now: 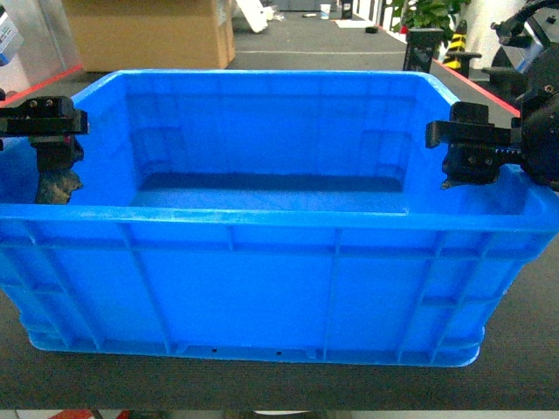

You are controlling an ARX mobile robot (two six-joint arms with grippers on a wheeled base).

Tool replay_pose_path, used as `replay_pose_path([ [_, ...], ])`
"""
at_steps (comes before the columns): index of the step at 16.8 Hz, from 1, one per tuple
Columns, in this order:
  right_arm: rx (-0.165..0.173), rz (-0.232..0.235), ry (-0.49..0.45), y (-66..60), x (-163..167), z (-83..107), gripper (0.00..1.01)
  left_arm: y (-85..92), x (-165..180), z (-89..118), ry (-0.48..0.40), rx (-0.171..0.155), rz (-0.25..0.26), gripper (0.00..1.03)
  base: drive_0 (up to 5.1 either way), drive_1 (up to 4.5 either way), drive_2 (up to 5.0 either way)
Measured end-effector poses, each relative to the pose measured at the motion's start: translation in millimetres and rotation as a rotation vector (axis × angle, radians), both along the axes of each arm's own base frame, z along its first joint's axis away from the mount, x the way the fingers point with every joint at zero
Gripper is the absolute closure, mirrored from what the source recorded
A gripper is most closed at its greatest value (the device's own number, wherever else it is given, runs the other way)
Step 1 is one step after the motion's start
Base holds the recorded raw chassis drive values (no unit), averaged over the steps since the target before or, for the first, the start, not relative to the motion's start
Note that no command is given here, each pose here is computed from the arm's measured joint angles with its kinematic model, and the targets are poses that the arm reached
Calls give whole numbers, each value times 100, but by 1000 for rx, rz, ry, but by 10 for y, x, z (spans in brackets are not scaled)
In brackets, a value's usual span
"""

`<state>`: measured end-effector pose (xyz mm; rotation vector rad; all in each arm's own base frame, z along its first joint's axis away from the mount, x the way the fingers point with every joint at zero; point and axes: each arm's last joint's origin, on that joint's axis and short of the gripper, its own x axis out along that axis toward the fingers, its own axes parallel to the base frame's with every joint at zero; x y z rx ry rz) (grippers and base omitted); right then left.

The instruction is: Place box next to blue box on left shelf

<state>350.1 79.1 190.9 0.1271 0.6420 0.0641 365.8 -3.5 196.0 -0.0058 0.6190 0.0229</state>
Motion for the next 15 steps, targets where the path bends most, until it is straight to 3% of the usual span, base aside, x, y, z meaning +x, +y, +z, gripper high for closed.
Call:
replay_pose_path([
  [3,-9,-10,-34,8,-25,3,74,-31,-21,15,-20,11,7,68,0,0,0],
  [4,-18,-15,-58,11,-60,-3,78,-40,-62,21,-48,9,12,78,0,0,0],
  [5,-25,-17,-85,12,-102,-15,79,-67,-132,18,-77,22,8,82,0,0,0],
  [8,-51,-39,-227,-15,-309,53,79,-173,-413,39,-236,49,4,83,0,0,0],
  [9,-66,-59,-303,-39,-366,125,79,-231,-520,116,-330,52,4,83,0,0,0],
  [12,-108,-109,-506,-108,-572,348,79,-350,-823,346,-540,37,26,84,0,0,0],
  [15,-163,-138,-577,-137,-785,285,79,-435,-1039,293,-600,40,41,84,0,0,0],
])
